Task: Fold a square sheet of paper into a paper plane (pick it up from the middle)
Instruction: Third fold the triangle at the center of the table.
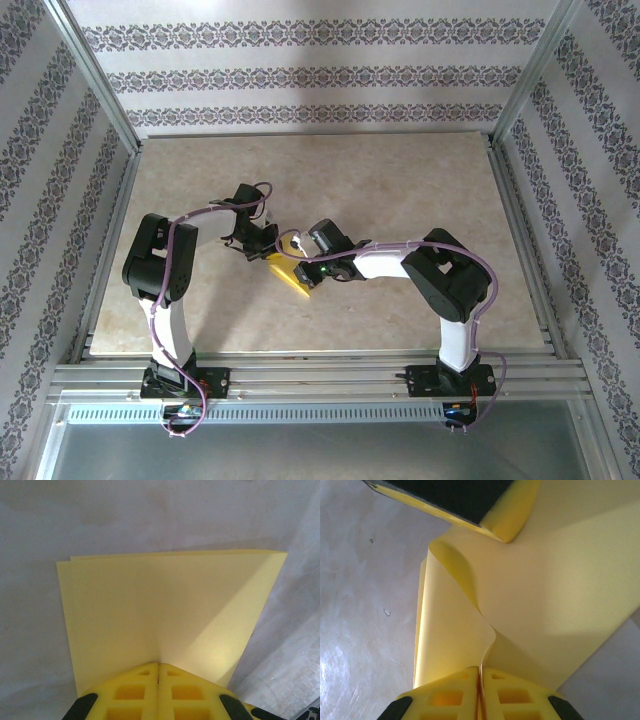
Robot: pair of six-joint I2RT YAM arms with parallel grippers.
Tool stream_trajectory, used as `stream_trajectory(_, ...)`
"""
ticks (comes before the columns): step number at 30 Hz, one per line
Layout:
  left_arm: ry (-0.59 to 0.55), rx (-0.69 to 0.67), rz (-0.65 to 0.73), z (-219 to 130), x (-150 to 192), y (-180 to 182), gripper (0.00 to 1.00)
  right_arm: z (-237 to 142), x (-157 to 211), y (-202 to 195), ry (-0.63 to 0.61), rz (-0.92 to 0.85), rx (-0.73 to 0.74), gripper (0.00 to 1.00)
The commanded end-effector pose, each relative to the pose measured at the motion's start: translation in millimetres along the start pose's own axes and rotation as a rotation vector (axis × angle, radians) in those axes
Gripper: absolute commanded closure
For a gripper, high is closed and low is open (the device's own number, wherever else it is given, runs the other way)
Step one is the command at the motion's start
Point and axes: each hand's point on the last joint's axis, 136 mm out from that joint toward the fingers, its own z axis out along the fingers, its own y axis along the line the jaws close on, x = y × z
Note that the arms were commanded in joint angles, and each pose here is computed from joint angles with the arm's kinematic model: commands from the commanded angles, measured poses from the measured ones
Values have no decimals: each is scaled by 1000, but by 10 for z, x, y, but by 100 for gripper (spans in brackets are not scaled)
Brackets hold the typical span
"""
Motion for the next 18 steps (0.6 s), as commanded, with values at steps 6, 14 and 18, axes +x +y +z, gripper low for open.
stream_trajectory(6,-131,61,-46,-414,-30,-229,89,77,206,-132,63,22,30,89)
stream_trajectory(14,-137,188,-164,-342,264,-339,89,85,191,-119,62,21,27,88)
stream_trajectory(18,-121,149,-220,-202,390,-230,94,91,199,-121,65,23,25,88)
